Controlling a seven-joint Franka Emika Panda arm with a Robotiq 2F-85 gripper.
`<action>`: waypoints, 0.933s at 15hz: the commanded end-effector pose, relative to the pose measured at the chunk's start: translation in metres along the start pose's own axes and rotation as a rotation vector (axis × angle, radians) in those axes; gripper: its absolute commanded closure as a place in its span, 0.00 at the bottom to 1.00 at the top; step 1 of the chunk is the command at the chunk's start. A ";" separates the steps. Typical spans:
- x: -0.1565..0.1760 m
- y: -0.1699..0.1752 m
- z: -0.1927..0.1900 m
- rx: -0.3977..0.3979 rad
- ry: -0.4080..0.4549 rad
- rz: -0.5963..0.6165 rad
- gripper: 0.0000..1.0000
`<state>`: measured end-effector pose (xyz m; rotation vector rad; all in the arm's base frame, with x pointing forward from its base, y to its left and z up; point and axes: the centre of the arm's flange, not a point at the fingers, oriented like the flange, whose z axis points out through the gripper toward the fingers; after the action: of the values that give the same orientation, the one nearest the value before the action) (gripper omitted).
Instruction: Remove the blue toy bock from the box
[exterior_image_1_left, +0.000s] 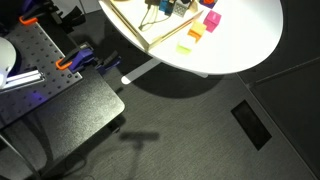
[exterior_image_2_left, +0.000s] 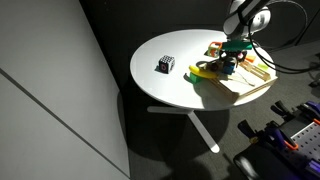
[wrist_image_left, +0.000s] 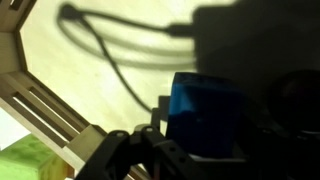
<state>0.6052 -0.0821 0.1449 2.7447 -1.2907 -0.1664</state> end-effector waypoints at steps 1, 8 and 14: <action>-0.010 0.007 -0.008 0.014 0.003 0.014 0.60; -0.022 0.023 -0.054 0.039 0.026 -0.021 0.69; -0.041 0.009 -0.089 0.087 0.048 -0.077 0.69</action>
<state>0.5928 -0.0670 0.2161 2.8137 -1.2671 -0.0713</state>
